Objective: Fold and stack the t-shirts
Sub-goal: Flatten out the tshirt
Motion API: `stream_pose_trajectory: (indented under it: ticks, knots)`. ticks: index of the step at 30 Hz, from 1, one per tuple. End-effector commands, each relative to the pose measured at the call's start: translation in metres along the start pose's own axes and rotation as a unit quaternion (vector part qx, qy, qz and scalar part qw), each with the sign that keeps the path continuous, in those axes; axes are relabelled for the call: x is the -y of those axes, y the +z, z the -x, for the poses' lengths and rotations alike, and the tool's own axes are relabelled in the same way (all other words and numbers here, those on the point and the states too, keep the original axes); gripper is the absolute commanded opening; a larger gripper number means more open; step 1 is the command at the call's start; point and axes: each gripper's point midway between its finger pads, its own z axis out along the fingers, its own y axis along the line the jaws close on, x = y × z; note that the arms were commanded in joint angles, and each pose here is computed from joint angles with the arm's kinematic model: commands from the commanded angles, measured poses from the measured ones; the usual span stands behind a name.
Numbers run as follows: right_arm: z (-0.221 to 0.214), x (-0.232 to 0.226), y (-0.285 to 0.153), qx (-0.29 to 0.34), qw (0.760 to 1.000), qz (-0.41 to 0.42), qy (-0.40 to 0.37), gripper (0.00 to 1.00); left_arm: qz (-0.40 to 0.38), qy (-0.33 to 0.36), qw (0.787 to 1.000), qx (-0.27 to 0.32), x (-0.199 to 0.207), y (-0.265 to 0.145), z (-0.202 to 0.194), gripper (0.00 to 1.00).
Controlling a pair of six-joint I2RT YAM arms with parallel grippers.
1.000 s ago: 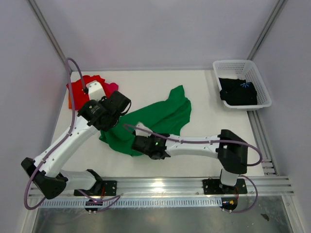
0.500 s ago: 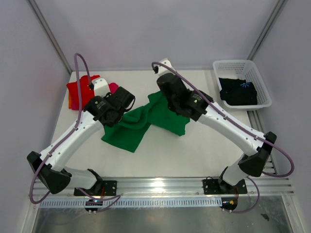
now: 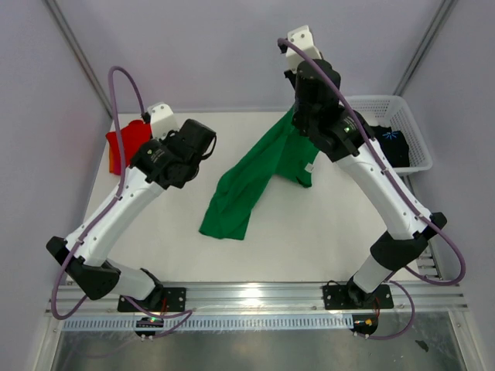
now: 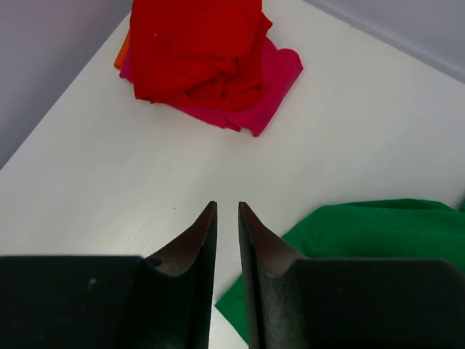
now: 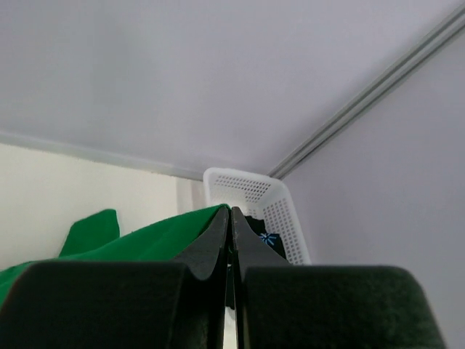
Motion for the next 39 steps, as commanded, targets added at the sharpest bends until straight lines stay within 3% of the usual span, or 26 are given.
stream_pose_trajectory:
  ticks: [1,7,10,12,14,15,16,17,18,22,30,36,38,39]
  knots:
    - [0.038,0.047,-0.01,0.043,0.997,-0.053,0.033,0.03,-0.01,-0.011,0.999,0.033,0.009,-0.002,0.024,0.2]
    - [0.05,0.065,-0.018,0.059,0.996,-0.06,0.043,0.03,-0.032,-0.003,0.999,0.026,0.027,0.001,0.023,0.24]
    - [0.045,0.062,-0.018,0.052,0.996,-0.057,0.037,0.03,-0.068,0.007,0.998,-0.014,0.048,0.006,-0.001,0.3]
    - [0.043,0.061,-0.018,0.05,0.997,-0.054,0.038,0.03,-0.15,0.039,0.983,-0.097,0.079,0.005,-0.052,0.37]
    - [0.042,0.059,-0.017,0.048,0.997,-0.05,0.036,0.03,-0.239,0.049,0.96,-0.141,0.119,-0.001,-0.081,0.4]
    - [0.04,0.057,-0.016,0.045,0.997,-0.051,0.032,0.03,-0.287,0.06,0.934,-0.205,0.133,-0.012,-0.116,0.4]
    - [0.04,0.057,-0.016,0.045,0.997,-0.051,0.031,0.03,-0.313,0.055,0.921,-0.226,0.15,-0.013,-0.131,0.4]
    - [0.038,0.056,-0.016,0.042,0.997,-0.052,0.028,0.03,-0.327,0.048,0.909,-0.253,0.157,-0.017,-0.146,0.4]
    - [0.037,0.055,-0.016,0.04,0.998,-0.051,0.026,0.03,-0.36,0.05,0.881,-0.303,0.164,-0.03,-0.168,0.4]
    - [0.03,0.053,-0.015,0.031,0.998,-0.051,0.019,0.03,-0.398,0.048,0.837,-0.373,0.18,-0.04,-0.21,0.41]
    - [0.022,0.047,-0.014,0.017,0.999,-0.049,0.016,0.03,-0.373,0.173,0.819,-0.4,0.139,-0.031,-0.248,0.42]
    - [0.017,0.033,-0.008,0.011,0.999,-0.038,0.023,0.03,-0.353,0.255,0.82,-0.372,0.119,-0.02,-0.258,0.42]
    - [0.016,0.027,-0.005,0.009,0.999,-0.035,0.023,0.03,-0.355,0.308,0.807,-0.357,0.121,-0.02,-0.265,0.42]
    - [0.015,0.026,-0.004,0.008,0.999,-0.034,0.022,0.03,-0.336,0.336,0.813,-0.337,0.119,-0.013,-0.264,0.42]
